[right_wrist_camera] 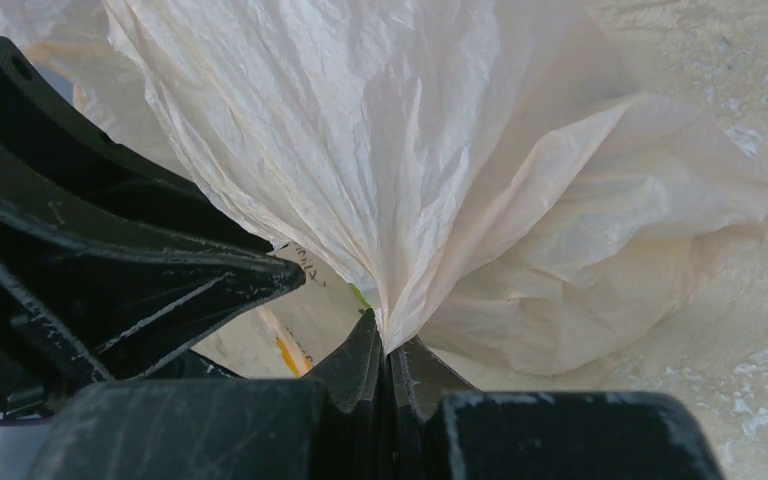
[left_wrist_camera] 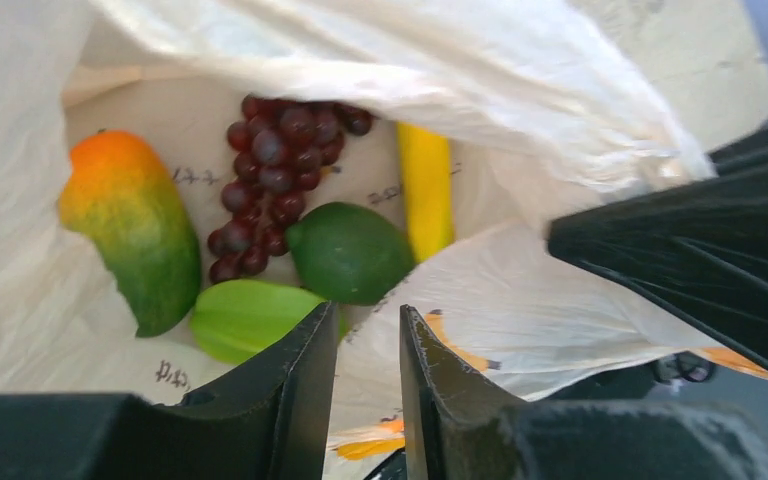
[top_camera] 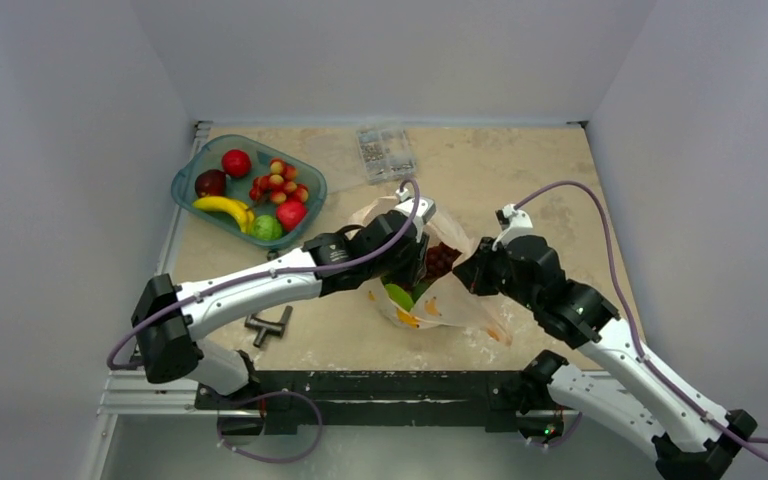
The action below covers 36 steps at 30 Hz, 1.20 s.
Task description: Take the fake fruits out of the plastic bag
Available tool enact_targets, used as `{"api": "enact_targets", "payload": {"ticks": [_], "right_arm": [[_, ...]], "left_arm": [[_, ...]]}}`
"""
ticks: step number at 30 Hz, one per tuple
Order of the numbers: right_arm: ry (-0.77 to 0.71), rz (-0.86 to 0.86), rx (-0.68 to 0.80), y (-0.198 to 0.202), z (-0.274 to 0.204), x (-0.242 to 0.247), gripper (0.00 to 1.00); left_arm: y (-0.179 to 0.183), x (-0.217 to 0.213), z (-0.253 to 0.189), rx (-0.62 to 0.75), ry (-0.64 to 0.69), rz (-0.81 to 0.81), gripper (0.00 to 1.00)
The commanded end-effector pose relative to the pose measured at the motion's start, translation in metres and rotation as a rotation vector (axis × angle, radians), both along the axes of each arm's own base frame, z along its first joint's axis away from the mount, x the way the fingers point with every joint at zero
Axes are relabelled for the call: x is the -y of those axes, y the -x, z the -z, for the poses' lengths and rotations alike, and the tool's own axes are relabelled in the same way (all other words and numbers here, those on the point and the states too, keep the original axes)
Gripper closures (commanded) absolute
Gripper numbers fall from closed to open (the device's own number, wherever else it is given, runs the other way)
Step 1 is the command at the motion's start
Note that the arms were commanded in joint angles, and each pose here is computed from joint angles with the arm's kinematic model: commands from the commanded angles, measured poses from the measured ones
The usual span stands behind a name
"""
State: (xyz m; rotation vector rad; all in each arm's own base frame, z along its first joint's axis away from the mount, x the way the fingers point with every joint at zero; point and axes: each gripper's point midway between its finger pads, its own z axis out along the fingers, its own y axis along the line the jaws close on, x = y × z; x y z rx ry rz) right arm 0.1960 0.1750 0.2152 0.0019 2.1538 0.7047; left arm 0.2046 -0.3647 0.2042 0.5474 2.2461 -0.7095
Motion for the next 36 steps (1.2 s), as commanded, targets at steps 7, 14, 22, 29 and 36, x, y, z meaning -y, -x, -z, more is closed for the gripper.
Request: {"api": "enact_targets", "payload": {"ticks": [7, 14, 22, 29, 36], "right_arm": [[-0.023, -0.062, -0.041, 0.005, 0.02, -0.015, 1.0], [-0.028, -0.077, -0.067, 0.01, 0.034, -0.016, 1.0], [-0.038, -0.094, -0.1, 0.009, 0.054, -0.024, 1.0], [-0.023, -0.126, -0.154, 0.022, 0.078, -0.023, 1.0], [-0.015, -0.142, -0.208, 0.03, 0.102, -0.024, 1.0]], "left_arm": [[-0.008, -0.029, 0.07, -0.06, -0.202, -0.146, 0.7], [0.005, -0.046, 0.101, -0.104, -0.336, -0.145, 0.58], [0.02, -0.072, 0.117, -0.056, -0.488, -0.183, 0.33], [0.032, -0.075, 0.141, -0.124, -0.468, -0.22, 0.26], [0.027, -0.049, 0.127, -0.112, -0.33, -0.198, 0.19]]}}
